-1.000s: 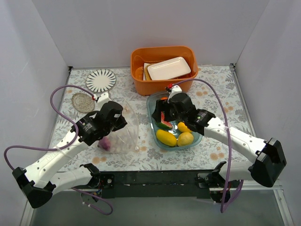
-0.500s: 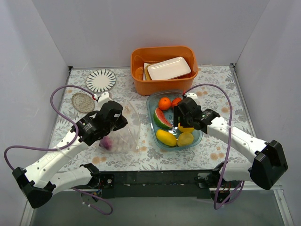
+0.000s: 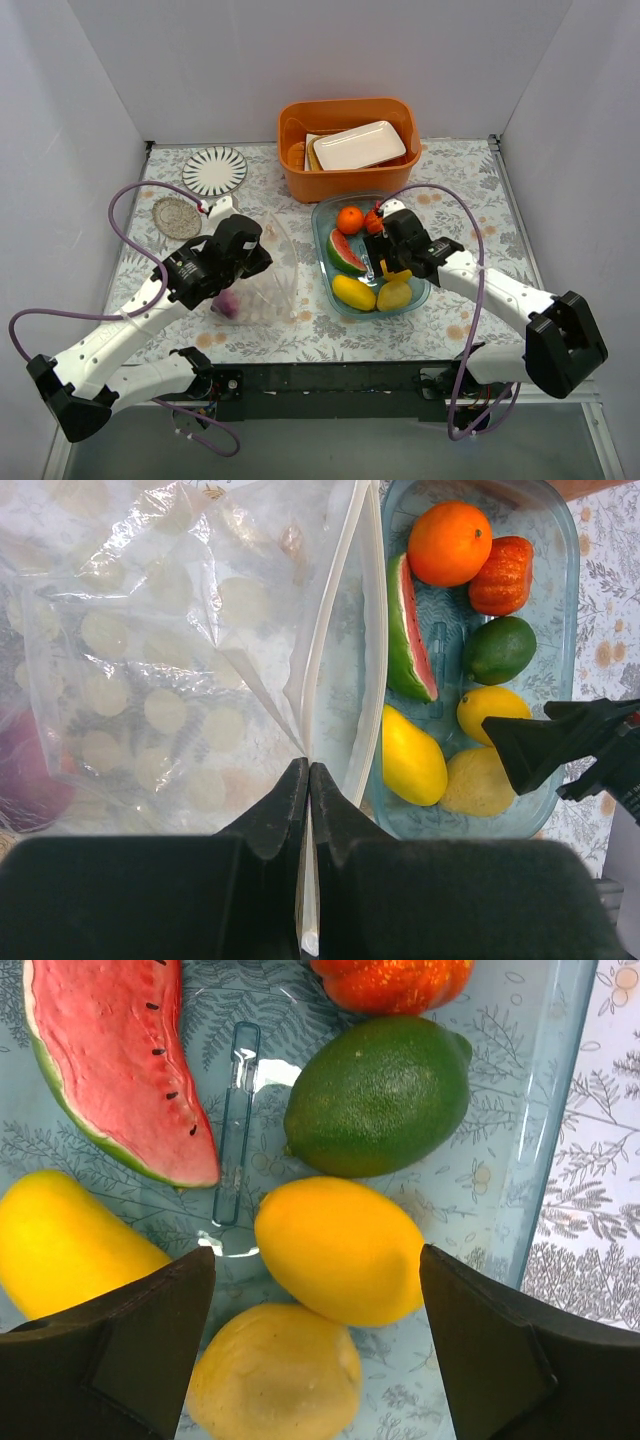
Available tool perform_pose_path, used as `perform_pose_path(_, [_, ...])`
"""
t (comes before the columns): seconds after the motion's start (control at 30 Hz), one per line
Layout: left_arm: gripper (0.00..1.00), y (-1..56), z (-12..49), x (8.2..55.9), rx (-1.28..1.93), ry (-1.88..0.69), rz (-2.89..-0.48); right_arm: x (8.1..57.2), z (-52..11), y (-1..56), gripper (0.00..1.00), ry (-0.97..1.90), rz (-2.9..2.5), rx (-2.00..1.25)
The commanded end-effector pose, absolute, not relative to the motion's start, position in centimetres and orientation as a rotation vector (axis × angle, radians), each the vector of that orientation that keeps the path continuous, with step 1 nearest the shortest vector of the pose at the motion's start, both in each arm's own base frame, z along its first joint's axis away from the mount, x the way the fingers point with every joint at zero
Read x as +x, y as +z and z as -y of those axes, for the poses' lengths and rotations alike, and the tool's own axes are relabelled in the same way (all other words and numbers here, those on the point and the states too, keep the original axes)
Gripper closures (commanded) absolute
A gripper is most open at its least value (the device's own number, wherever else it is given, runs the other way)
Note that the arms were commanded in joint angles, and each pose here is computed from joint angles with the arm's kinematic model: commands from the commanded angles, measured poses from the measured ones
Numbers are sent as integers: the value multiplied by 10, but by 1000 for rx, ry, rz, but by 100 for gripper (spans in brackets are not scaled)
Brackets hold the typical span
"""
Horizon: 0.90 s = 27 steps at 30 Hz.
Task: Place the food in the zip-top bag and seal the zipper
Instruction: Pick up the fake fruit from the bin.
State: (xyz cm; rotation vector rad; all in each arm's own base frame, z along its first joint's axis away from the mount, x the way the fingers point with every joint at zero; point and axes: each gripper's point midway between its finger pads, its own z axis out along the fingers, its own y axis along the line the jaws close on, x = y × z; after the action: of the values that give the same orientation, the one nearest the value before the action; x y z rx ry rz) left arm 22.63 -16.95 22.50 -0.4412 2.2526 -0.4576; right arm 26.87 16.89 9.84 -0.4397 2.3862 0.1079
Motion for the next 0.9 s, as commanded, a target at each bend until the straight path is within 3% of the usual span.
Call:
perform_pose_path(0.0, [100,223,169,229,-448,-460,-2242,283,-179,96,10,124,-2326,-636])
perform_pose_path(0.43, [100,221,166,228,-456,-442,-2243,269,-170,68,18,101,-2446,-732])
perform_pose_path(0.6, [100,219,168,229,-452,-444,-2249,268,-176,70,47,150,-2436,-732])
perform_pose_path(0.77, [100,221,167,229,-455,-447,-2242,272,-187,82,65,208,-2416,-716])
perform_pose_path(0.87, [100,221,168,229,-451,-449,-2244,274,-195,100,68,261,-2372,-694])
